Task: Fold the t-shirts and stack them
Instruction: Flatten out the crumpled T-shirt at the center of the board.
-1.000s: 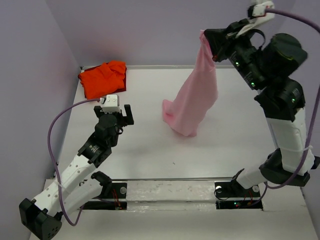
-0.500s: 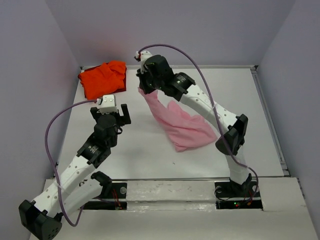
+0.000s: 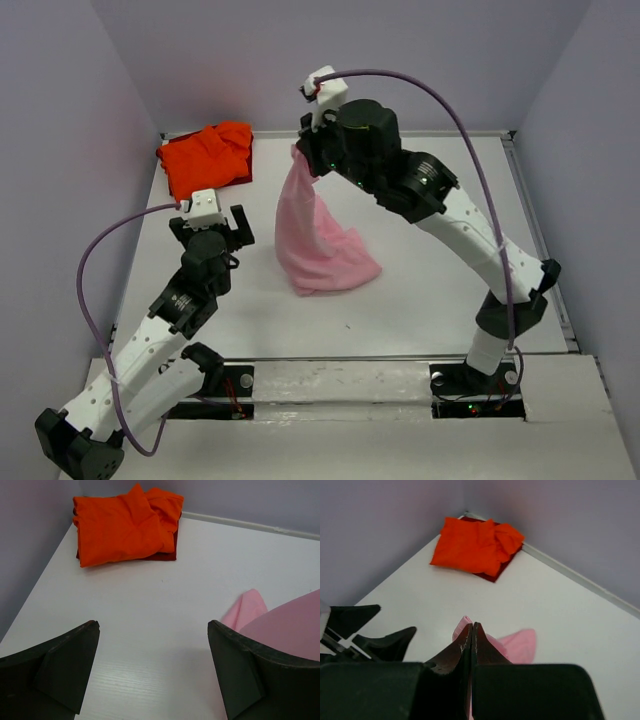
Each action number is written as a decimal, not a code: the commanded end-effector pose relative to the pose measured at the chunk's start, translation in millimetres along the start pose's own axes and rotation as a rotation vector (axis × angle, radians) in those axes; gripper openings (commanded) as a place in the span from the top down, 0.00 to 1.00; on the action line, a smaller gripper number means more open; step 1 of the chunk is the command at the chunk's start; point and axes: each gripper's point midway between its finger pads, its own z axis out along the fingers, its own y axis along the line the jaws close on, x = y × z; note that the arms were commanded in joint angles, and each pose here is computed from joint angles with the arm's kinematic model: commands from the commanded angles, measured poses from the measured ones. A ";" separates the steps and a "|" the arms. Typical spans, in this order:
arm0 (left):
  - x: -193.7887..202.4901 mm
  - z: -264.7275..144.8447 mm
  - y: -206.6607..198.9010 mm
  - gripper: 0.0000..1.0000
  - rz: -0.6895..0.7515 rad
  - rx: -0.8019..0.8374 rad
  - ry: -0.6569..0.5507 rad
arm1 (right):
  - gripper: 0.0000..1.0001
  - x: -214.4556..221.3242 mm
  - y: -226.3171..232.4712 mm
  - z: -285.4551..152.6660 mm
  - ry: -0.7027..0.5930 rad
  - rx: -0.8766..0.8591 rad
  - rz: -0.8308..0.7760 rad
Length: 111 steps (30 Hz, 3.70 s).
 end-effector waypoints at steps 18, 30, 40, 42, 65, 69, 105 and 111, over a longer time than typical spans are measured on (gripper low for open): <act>-24.2 0.2 -8.3 0.01 -0.057 0.034 -0.046 | 1.00 85.7 -220.1 -175.4 0.142 1.062 -0.196; -21.5 1.7 -13.4 0.01 -0.048 0.057 -0.033 | 0.48 273.9 -202.7 -130.6 0.517 0.825 0.049; -16.9 3.4 -19.1 0.01 -0.033 0.080 -0.017 | 0.40 310.1 -134.8 -49.0 0.517 0.456 0.150; -10.6 6.2 -24.9 0.01 -0.020 0.100 0.005 | 0.40 317.2 -125.7 -32.3 0.525 0.409 0.166; -4.8 9.2 -29.1 0.01 -0.005 0.110 0.027 | 1.00 394.3 -77.7 16.4 0.663 0.202 0.301; -5.3 8.7 -28.7 0.01 -0.006 0.110 0.025 | 1.00 361.2 -98.0 -0.4 0.616 0.294 0.245; -17.5 6.0 -8.9 0.01 -0.046 0.017 -0.015 | 1.00 242.8 -86.5 -42.2 0.404 0.177 0.256; -21.6 4.8 1.7 0.01 -0.061 -0.035 -0.034 | 1.00 147.6 -6.2 24.7 0.265 -0.165 0.264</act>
